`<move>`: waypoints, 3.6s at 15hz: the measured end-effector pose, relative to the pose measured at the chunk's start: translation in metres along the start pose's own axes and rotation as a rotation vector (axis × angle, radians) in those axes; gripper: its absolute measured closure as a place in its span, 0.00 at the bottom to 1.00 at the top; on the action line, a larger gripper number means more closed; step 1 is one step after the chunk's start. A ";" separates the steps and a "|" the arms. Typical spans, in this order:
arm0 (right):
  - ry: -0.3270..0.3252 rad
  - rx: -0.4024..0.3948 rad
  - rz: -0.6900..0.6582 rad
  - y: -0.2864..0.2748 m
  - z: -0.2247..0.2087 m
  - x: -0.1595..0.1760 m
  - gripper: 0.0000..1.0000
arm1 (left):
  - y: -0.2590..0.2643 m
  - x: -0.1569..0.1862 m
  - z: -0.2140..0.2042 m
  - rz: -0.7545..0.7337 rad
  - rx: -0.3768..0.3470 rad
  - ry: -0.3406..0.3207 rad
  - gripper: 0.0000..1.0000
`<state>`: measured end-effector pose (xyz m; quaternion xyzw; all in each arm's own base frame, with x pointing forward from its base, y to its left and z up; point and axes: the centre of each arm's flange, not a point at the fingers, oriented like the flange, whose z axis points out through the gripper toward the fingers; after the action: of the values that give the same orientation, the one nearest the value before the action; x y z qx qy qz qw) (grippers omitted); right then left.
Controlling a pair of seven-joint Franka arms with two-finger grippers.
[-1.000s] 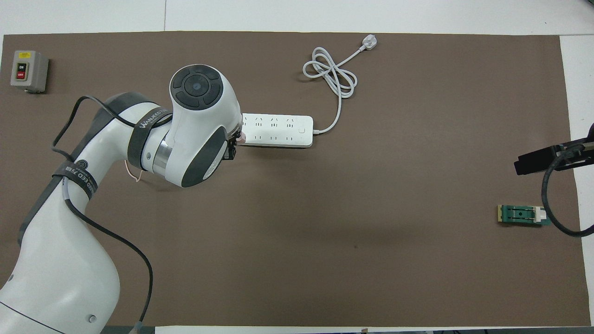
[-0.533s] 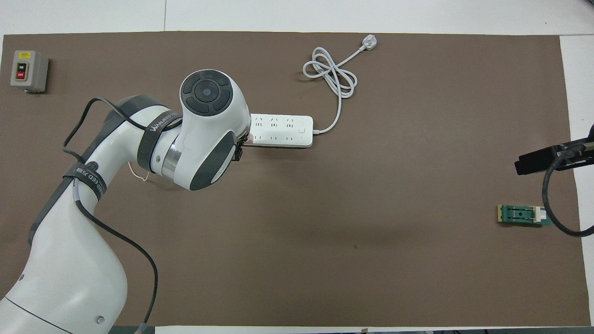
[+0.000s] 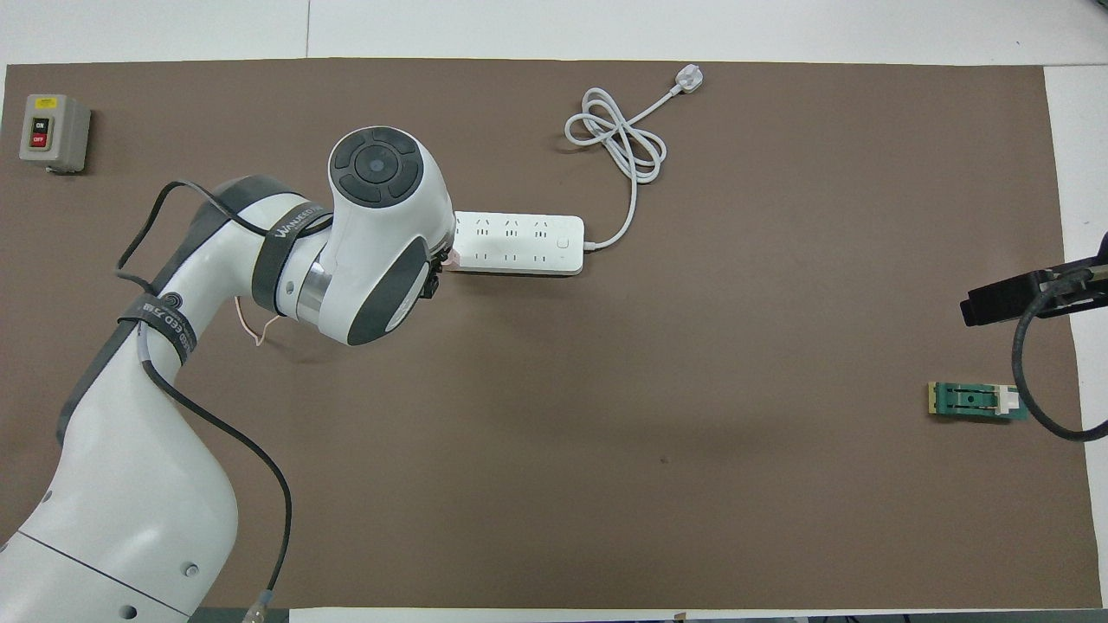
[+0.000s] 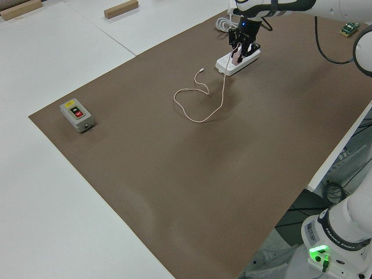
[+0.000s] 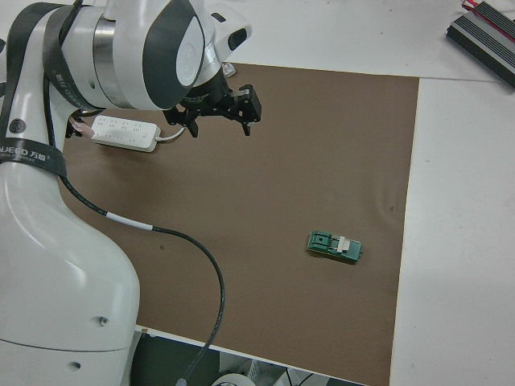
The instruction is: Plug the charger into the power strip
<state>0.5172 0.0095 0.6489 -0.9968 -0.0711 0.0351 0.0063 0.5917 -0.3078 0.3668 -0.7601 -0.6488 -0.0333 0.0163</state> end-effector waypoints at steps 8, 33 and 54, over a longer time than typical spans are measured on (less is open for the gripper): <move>0.000 0.000 0.002 0.001 0.000 0.000 0.00 | 0.003 0.010 0.004 0.003 0.008 0.020 0.69; -0.001 0.000 -0.002 -0.001 0.000 0.000 0.00 | 0.013 -0.026 0.009 0.056 0.012 0.013 0.69; -0.004 0.000 -0.002 -0.001 0.002 0.000 0.00 | 0.013 -0.017 0.011 0.045 0.014 0.017 0.69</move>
<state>0.5169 0.0108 0.6470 -0.9967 -0.0723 0.0373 0.0063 0.6025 -0.3262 0.3544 -0.7741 -0.6315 -0.0350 0.0279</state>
